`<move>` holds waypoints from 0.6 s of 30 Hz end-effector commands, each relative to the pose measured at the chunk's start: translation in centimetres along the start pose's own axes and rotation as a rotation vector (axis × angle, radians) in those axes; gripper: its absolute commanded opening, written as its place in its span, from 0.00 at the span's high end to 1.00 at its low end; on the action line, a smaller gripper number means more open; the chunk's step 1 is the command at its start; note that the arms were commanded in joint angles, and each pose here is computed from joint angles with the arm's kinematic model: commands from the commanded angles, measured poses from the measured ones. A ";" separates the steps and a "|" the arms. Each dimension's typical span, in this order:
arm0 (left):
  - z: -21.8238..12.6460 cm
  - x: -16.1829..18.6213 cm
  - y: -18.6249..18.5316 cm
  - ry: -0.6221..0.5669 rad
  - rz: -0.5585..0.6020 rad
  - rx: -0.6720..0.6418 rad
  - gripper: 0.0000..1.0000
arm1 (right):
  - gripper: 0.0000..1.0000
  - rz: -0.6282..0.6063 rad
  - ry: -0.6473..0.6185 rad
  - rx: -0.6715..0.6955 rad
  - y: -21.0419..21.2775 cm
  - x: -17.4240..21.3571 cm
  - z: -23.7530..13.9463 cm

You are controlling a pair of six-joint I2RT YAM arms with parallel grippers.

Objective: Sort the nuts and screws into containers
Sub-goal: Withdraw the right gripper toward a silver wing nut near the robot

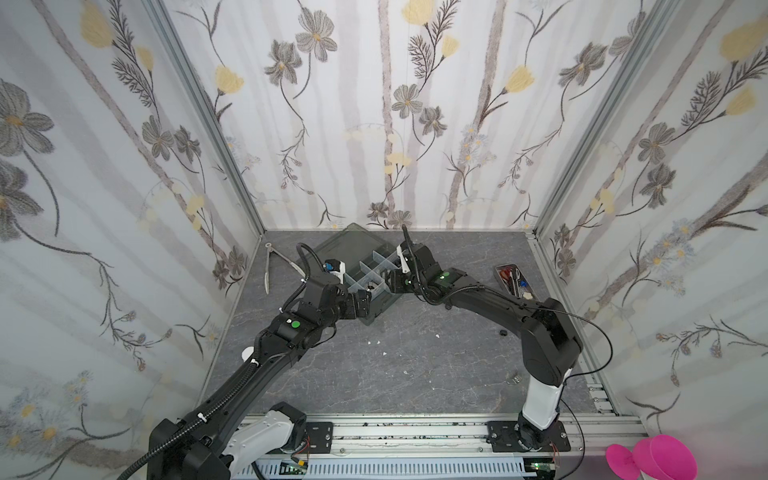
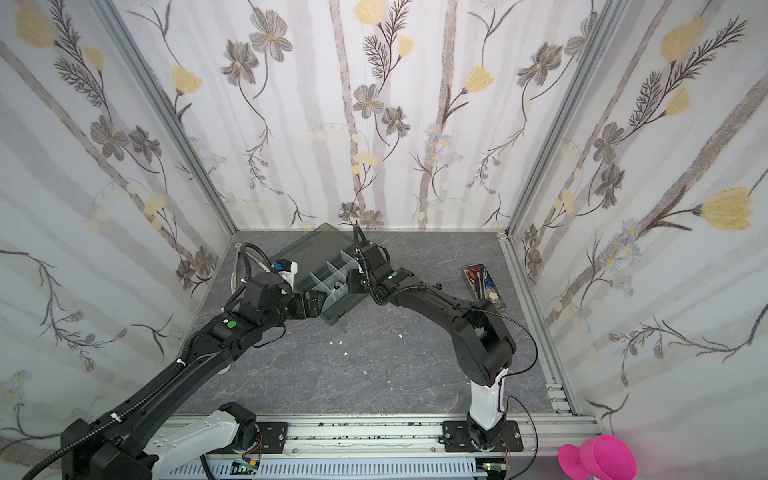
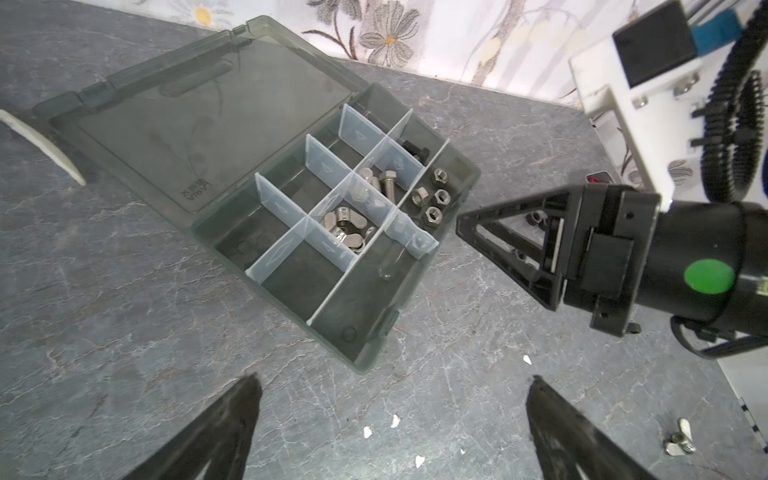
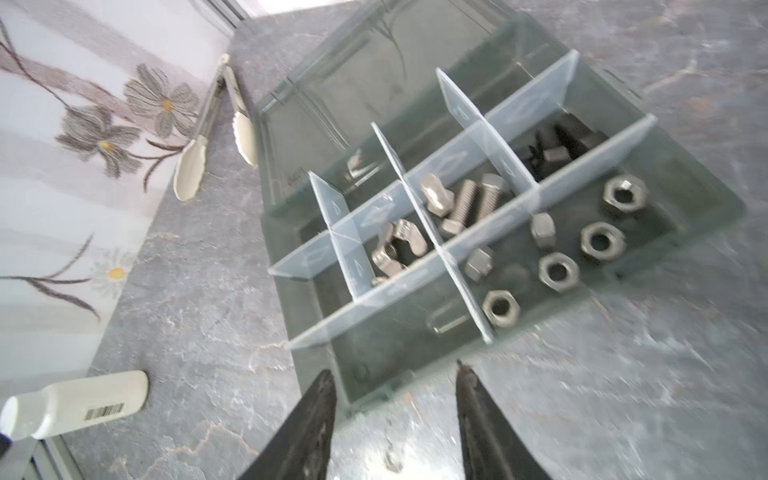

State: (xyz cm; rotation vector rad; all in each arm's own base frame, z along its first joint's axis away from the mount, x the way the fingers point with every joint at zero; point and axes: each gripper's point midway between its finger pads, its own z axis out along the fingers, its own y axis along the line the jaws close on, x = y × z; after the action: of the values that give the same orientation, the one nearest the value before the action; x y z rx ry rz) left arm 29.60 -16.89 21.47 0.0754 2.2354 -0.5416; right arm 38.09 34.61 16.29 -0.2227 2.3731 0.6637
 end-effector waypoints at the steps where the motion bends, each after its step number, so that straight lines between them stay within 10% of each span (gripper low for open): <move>1: -0.3 -0.4 -1.0 -0.029 -0.011 -0.001 0.00 | 0.51 0.033 -0.021 0.110 -2.8 0.8 -2.5; 18: 1.1 4.2 -6.8 0.006 0.047 0.101 0.00 | 0.39 0.184 0.059 0.411 -14.9 9.2 -13.6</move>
State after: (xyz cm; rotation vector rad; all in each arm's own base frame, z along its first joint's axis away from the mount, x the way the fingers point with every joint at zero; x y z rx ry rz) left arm 25.44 -23.33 19.55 0.2135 2.2510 -0.6173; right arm 29.83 17.39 14.73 0.0916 2.4927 0.3345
